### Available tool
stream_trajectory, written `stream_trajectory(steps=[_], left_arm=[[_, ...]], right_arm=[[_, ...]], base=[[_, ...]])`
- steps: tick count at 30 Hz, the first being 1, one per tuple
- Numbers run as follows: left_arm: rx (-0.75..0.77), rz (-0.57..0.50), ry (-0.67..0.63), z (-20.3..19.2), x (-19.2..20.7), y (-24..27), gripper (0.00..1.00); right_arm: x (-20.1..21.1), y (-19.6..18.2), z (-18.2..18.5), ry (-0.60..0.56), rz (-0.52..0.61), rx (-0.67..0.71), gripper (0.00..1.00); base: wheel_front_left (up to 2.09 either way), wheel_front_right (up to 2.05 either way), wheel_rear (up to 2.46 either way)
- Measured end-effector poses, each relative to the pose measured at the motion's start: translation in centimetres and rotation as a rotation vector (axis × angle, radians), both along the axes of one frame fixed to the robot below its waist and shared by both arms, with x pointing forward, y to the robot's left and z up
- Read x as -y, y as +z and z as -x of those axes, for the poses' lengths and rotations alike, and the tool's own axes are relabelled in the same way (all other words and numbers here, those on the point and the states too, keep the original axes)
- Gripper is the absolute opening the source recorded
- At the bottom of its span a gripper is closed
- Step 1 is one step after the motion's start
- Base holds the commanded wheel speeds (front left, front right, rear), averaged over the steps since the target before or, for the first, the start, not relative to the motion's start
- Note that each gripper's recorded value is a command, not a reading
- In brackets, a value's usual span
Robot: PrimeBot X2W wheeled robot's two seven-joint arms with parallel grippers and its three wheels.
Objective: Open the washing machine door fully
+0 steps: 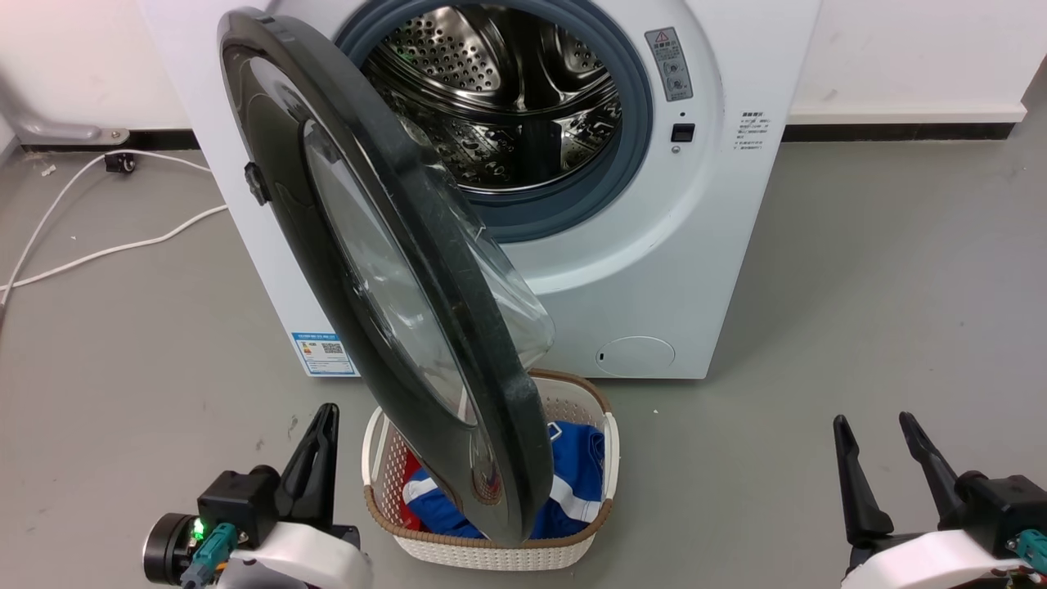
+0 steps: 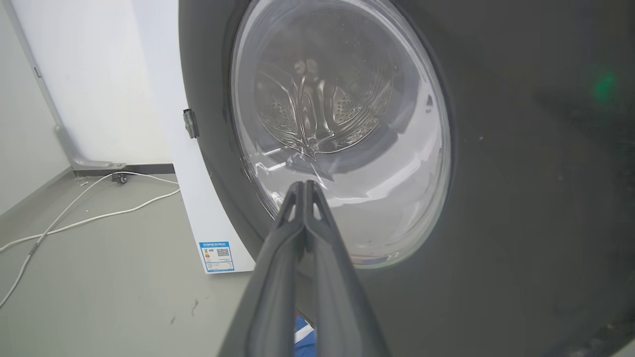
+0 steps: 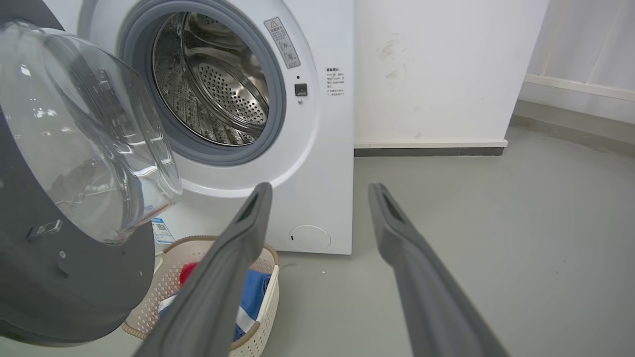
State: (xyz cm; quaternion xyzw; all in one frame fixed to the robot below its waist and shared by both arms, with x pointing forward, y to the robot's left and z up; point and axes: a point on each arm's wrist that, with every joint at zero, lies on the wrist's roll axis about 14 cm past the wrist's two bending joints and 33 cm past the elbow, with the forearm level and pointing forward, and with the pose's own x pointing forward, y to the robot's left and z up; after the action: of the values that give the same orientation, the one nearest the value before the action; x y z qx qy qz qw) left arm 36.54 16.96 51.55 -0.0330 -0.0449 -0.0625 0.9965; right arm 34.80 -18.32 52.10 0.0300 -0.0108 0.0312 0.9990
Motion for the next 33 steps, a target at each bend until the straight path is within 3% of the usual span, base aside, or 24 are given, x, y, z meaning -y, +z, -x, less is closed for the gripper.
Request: stream_trajectory(steps=[10,17,26,33], left_arm=[[0.147,0.007,0.025,-1.2,-0.2,5.4,0.0],[0.437,0.025,0.003,-1.1,1.6,14.7,0.0],[0.686,0.056,-0.14,1.4,6.5,23.0,0.0],[0.621,0.085,-0.35,2.8,12.1,22.6,0.0]], right_arm=[[0.0,0.1,0.1,0.0,-0.001,0.005,1.0],[0.1,0.4,-0.1,-0.004,-0.006,0.013,1.0],[0.3,0.3,0.0,-0.009,-0.01,0.013,1.0],[0.7,0.1,0.2,-0.022,-0.012,0.005,1.0]], base=[[0.0,0.0,0.0],[0.0,0.0,0.0],[0.0,0.0,0.0],[0.0,0.0,0.0]])
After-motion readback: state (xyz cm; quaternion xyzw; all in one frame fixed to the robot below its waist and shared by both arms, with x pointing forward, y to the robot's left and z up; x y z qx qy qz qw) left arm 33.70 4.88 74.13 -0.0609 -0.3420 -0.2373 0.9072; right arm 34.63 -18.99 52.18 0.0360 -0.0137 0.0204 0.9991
